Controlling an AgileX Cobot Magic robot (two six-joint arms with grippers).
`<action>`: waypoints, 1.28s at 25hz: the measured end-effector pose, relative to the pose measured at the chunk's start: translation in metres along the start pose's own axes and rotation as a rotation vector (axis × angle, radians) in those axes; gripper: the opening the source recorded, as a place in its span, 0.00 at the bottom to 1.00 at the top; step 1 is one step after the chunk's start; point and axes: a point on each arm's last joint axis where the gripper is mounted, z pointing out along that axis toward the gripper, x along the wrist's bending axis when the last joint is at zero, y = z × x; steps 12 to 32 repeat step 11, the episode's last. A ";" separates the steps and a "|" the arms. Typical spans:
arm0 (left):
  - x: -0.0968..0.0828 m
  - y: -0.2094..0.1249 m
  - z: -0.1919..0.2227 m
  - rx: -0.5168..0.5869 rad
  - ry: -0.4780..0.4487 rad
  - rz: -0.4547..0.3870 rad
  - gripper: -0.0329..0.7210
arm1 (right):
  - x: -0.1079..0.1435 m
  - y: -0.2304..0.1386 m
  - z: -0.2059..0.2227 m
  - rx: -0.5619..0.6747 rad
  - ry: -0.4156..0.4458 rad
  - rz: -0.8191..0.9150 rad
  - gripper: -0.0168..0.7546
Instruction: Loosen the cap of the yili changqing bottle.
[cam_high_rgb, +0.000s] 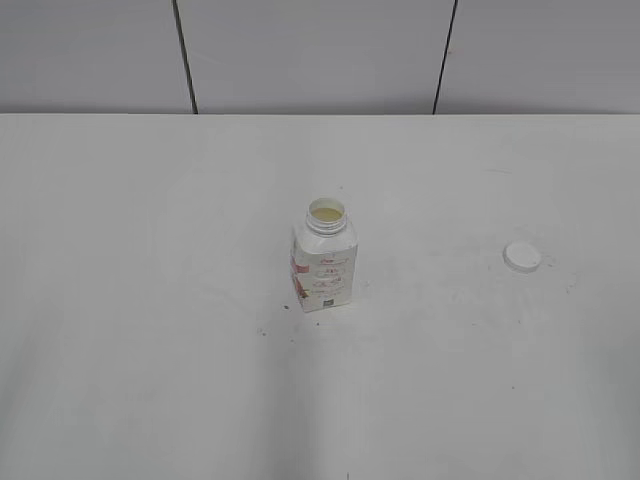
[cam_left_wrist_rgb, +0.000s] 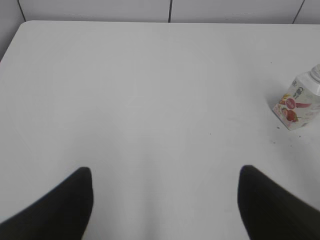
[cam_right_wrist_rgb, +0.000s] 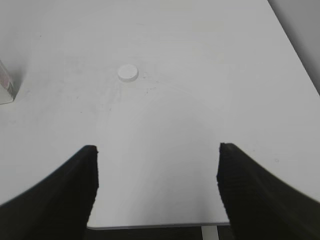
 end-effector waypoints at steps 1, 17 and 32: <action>0.000 0.000 0.000 0.000 0.000 0.000 0.77 | 0.000 0.000 0.000 0.000 0.000 0.000 0.78; 0.000 0.000 0.000 0.000 0.000 0.000 0.77 | 0.000 0.000 0.000 0.000 -0.001 0.000 0.78; 0.000 0.000 0.000 0.000 0.000 0.000 0.77 | 0.000 0.000 0.000 0.000 -0.001 0.000 0.78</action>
